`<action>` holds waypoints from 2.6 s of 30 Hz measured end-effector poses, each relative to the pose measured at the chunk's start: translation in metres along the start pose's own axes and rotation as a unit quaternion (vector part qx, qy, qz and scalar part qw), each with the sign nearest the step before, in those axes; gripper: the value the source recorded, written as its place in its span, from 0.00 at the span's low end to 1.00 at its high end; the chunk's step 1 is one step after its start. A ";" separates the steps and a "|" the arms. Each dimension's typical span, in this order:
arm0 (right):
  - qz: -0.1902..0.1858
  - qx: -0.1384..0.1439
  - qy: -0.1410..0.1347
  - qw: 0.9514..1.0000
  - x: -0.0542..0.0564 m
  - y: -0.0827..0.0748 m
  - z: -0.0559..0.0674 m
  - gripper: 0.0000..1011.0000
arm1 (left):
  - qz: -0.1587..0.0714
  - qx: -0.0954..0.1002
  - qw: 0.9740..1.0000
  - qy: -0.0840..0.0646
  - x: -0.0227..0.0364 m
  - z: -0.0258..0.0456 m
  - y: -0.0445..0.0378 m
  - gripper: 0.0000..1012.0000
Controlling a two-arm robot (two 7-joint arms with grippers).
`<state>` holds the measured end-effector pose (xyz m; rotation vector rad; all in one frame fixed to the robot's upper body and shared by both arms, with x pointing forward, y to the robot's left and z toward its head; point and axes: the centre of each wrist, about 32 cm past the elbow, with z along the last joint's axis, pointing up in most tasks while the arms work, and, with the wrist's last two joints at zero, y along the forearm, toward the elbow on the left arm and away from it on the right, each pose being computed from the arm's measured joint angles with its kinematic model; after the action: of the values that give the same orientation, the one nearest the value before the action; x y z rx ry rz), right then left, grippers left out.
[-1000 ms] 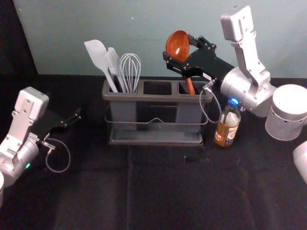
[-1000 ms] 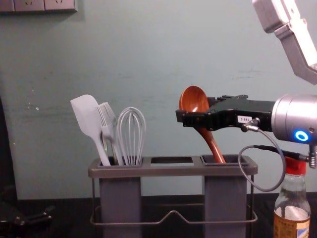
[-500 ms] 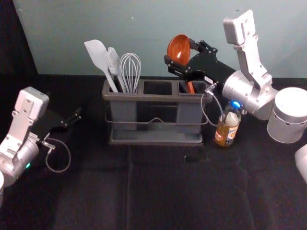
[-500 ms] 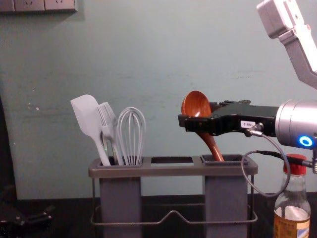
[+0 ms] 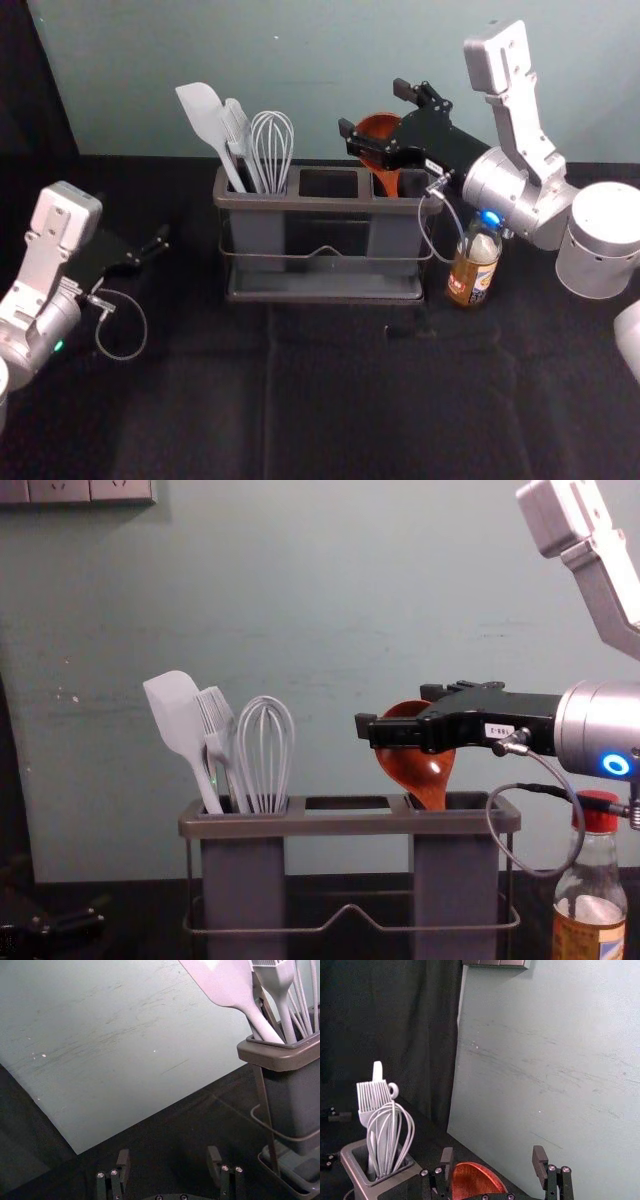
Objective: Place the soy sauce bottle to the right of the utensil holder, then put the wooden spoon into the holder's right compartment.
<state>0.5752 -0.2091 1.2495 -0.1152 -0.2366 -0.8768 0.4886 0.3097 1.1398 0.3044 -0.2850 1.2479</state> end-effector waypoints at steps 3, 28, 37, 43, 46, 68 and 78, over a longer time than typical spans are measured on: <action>0.000 0.000 0.000 1.000 0.000 0.000 0.000 0.99 | 0.000 0.000 1.000 0.000 0.0000 0.0000 0.0000 0.99; 0.001 -0.008 0.002 1.000 -0.004 -0.029 0.042 0.99 | 0.000 0.000 1.000 0.000 0.0000 0.0000 0.0000 0.99; -0.052 -0.078 0.041 0.995 -0.021 -0.061 0.056 0.99 | 0.000 0.000 1.000 0.000 0.0000 0.0000 0.0000 0.99; -0.096 -0.091 0.058 0.990 -0.036 -0.089 0.049 0.99 | 0.000 0.000 1.000 0.000 0.0000 0.0000 0.0000 0.99; -0.107 -0.088 0.059 0.989 -0.042 -0.099 0.044 0.99 | 0.000 0.000 1.000 0.000 0.0000 0.0000 0.0000 0.99; -0.231 -0.060 -0.035 0.971 -0.091 -0.155 -0.045 0.99 | 0.000 0.000 1.000 0.000 0.0000 0.0000 0.0000 0.99; -0.236 -0.067 -0.030 0.969 -0.104 -0.156 -0.066 0.99 | 0.000 0.000 1.000 0.000 0.0000 0.0000 0.0000 0.99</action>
<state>0.4016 -0.2436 1.1604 -0.2174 -0.2651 -1.3669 0.4886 0.3097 1.1398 0.3045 -0.2850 1.2479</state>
